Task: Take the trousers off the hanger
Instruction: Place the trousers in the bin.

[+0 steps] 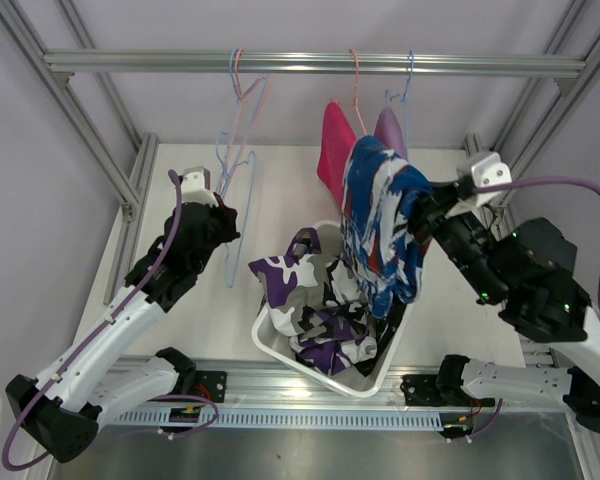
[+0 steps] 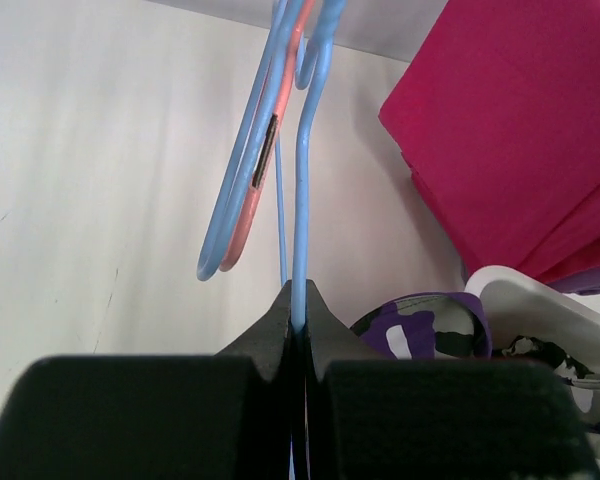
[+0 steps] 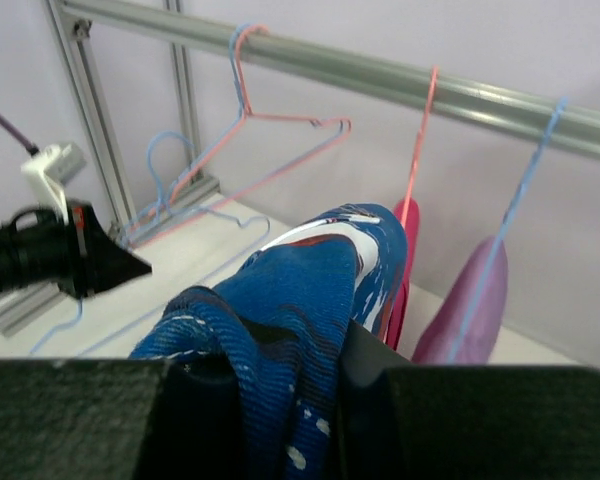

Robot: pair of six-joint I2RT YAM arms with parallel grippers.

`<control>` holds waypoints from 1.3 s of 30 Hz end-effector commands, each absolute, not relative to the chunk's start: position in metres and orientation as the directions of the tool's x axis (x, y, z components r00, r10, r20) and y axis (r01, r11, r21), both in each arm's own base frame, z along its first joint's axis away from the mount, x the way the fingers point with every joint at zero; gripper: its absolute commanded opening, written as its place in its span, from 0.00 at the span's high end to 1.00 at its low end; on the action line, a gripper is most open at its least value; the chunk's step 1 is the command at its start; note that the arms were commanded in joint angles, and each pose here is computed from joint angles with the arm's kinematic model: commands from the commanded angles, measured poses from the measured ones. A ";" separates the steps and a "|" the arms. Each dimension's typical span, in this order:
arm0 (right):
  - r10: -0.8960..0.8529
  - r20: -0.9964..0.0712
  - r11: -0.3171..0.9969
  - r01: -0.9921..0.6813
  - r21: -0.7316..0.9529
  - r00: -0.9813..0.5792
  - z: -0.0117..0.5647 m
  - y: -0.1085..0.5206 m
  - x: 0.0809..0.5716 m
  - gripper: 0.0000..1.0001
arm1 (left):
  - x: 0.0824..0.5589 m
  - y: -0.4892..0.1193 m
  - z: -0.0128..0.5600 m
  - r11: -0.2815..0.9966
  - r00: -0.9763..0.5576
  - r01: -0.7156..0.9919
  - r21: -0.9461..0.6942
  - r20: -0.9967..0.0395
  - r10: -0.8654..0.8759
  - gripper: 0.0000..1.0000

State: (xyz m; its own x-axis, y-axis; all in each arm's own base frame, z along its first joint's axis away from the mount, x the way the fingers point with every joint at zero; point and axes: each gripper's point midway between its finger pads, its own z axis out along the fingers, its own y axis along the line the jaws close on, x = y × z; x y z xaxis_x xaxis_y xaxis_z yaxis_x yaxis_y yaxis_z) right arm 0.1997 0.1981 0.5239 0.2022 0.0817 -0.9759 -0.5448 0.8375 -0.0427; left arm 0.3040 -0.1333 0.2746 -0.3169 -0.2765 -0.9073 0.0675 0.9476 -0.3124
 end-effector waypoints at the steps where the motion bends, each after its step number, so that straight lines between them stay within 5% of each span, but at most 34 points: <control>1: 0.192 -0.961 0.823 -0.566 0.048 0.198 0.527 0.169 0.181 1.00 | 0.305 -0.131 0.296 0.947 -0.256 0.076 -0.314 -0.923 -0.285 1.00; 14: 0.150 -0.985 0.804 -0.590 0.069 0.089 0.441 0.128 0.154 1.00 | 0.298 -0.142 0.299 0.954 -0.246 0.108 -0.281 -0.937 -0.248 1.00; 28: 0.149 -0.973 0.886 -0.461 0.052 0.177 0.485 0.057 0.147 1.00 | 0.294 -0.147 0.303 0.946 -0.247 0.138 -0.294 -0.935 -0.255 1.00; 39: 0.142 -0.976 0.847 -0.531 0.034 0.165 0.482 0.096 0.153 1.00 | 0.293 -0.148 0.306 0.945 -0.241 0.143 -0.296 -0.936 -0.256 1.00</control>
State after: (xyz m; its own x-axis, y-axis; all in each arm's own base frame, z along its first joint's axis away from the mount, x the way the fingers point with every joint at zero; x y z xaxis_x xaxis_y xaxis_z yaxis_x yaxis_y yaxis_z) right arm 0.1510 0.0791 0.4521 0.1069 0.0403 -0.9935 -0.4971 0.8675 -0.0183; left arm 0.2937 -0.1462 0.2798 -0.3038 -0.2361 -0.9230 0.1149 0.9527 -0.2815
